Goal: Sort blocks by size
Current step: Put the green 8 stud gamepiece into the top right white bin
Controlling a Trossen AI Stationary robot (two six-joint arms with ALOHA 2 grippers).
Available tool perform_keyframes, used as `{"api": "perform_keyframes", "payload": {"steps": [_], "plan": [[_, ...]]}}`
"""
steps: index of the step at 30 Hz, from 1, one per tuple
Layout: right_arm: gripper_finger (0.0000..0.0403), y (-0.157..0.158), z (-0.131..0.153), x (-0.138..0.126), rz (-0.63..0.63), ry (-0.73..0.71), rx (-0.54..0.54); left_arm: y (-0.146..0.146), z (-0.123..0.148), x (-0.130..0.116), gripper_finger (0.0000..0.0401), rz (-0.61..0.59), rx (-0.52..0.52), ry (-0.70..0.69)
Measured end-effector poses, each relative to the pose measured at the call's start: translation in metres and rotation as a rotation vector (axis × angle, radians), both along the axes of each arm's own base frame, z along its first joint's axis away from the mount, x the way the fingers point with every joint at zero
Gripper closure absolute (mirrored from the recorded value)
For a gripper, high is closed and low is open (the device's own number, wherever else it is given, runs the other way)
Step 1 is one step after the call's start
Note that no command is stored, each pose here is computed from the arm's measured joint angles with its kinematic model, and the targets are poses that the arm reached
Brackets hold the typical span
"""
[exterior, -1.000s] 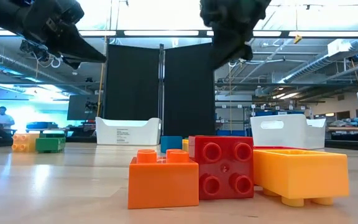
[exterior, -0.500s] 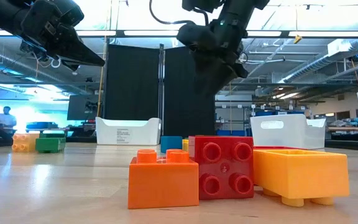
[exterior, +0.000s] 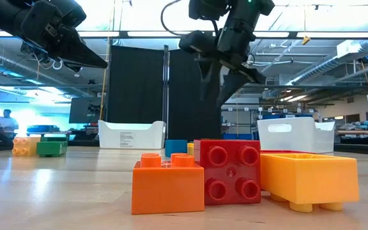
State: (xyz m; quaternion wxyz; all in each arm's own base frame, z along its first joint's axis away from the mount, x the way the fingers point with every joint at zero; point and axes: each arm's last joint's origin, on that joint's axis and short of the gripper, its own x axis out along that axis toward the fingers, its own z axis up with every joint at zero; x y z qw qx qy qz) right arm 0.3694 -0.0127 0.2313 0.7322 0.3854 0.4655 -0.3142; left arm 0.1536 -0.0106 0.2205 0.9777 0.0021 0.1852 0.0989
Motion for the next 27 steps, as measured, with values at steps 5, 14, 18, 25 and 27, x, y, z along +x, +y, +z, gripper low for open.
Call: {"api": "perform_keyframes", "payload": {"steps": [5, 14, 18, 25, 27], "plan": [[0.0215, -0.001, -0.008, -0.001, -0.014, 0.055, 0.021, 0.0, 0.0, 0.0, 0.0395, 0.0, 0.0, -0.001], [0.0215, 0.007, -0.042, 0.009, -0.056, 0.144, 0.08, 0.0, 0.0, 0.0, 0.0395, 0.0, 0.0, 0.003], [0.0215, 0.009, -0.056, 0.013, -0.048, 0.175, 0.118, 0.0, -0.001, 0.0, 0.0395, 0.0, 0.001, 0.011], [0.0215, 0.011, -0.072, 0.018, -0.05, 0.197, 0.135, 0.0, -0.002, -0.001, 0.0395, 0.001, 0.0, 0.021], [0.0216, 0.011, -0.072, 0.018, -0.054, 0.199, 0.136, 0.0, -0.002, -0.001, 0.0395, 0.001, 0.0, 0.022]]}}
